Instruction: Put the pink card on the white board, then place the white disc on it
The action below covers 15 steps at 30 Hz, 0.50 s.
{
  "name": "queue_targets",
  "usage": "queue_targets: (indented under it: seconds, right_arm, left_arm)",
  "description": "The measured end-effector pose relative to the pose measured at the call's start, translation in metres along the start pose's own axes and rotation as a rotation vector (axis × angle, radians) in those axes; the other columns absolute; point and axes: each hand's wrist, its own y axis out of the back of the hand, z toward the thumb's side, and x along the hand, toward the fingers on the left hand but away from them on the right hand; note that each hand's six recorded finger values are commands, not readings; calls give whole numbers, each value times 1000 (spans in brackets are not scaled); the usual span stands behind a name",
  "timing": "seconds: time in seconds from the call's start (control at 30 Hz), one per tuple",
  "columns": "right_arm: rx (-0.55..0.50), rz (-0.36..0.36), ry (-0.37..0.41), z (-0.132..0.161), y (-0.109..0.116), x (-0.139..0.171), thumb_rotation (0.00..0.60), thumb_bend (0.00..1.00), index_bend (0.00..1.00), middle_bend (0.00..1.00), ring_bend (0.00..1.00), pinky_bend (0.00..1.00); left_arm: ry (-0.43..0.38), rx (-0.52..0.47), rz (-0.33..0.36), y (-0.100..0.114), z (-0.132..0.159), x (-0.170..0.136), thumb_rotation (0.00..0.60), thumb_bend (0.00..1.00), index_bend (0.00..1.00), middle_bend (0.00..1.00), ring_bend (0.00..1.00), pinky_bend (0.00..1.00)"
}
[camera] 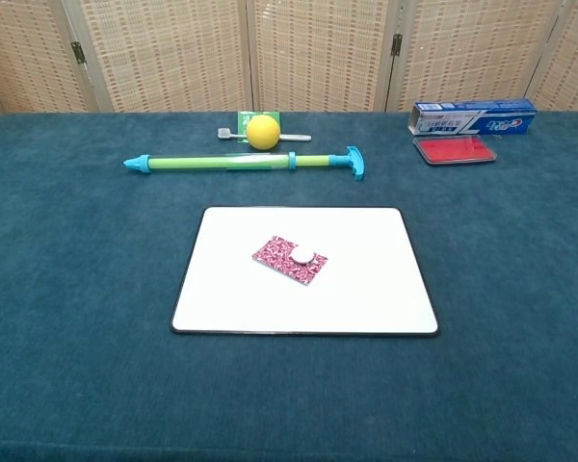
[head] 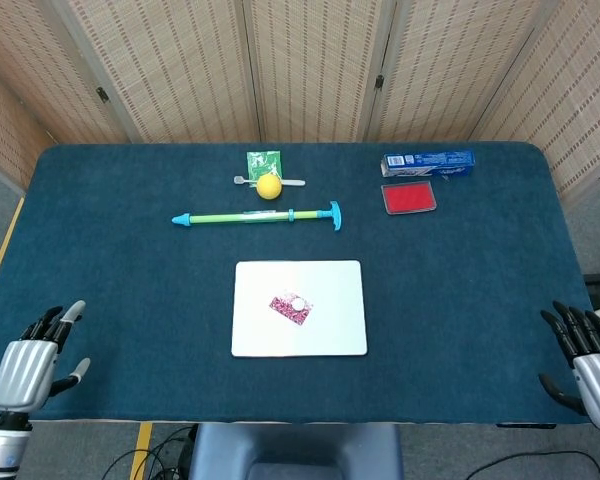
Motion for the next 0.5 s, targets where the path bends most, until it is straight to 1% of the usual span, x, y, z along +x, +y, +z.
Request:
queue_targets:
  seconds: [0.07,0.13,0.3,0.5]
  right_arm:
    - [7,2,-9,0,-1,-2,600,204,0,0,0,0]
    - [11,-2,-22,-1,-2,-4,600,204,0,0,0,0]
    - [7,-21,-36,-1,1,-3,600,205,0,0,0,0]
    - [21,-13,-27,3,-2,-7,600,205,0,0,0,0]
  left_arm:
    - [10,3,8,-4,-10,-11,600,306,59,209,117,299]
    - [6,6,7,-5,-15,-17,600,297,42,188,109,293]
    - [-6,-17,22,-1,-16,-21,600,295,39,188,109,293]
    - [28,-3,23,1,-25,-19,600,295,36,187,109,292]
